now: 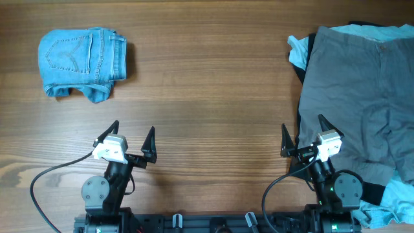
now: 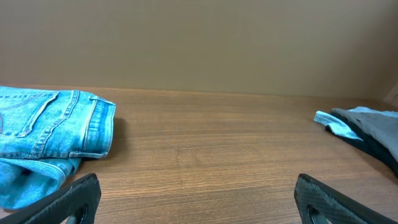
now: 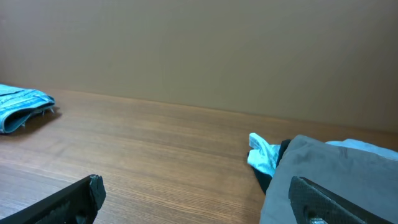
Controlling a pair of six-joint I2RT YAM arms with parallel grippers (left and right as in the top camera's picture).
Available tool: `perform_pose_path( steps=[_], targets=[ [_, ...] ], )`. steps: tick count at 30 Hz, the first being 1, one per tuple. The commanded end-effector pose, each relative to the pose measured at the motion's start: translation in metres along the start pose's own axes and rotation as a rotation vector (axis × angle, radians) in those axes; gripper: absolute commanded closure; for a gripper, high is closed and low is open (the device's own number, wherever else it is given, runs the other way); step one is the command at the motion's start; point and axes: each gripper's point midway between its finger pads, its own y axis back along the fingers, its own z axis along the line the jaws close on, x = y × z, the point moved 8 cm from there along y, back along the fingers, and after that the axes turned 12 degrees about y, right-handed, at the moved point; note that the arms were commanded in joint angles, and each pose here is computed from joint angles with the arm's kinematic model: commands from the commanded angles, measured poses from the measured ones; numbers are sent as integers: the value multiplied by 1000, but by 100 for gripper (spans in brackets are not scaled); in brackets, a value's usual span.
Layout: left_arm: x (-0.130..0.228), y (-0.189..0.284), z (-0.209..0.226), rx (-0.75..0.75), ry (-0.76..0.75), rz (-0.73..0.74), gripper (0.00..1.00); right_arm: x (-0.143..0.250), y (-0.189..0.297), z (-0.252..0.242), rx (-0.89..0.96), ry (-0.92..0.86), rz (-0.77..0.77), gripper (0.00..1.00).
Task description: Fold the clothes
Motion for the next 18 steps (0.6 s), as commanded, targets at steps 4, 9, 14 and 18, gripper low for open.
perform_pose_path(
  steps=[4, 9, 14, 18],
  targets=[
    [1, 0, 0, -3, 9, 2, 0, 3, 0, 1, -11, -16, -1, 0],
    [-4, 0, -2, 5, 2, -28, 0, 0, 0, -2, 24, 24, -16, 0],
    [0, 0, 0, -3, 9, -4, 0, 2, 0, -2, 19, 1, -4, 0],
    [4, 1, -12, 121, 8, 39, 0, -3, 0, 9, -97, 6, -46, 0]
  ],
)
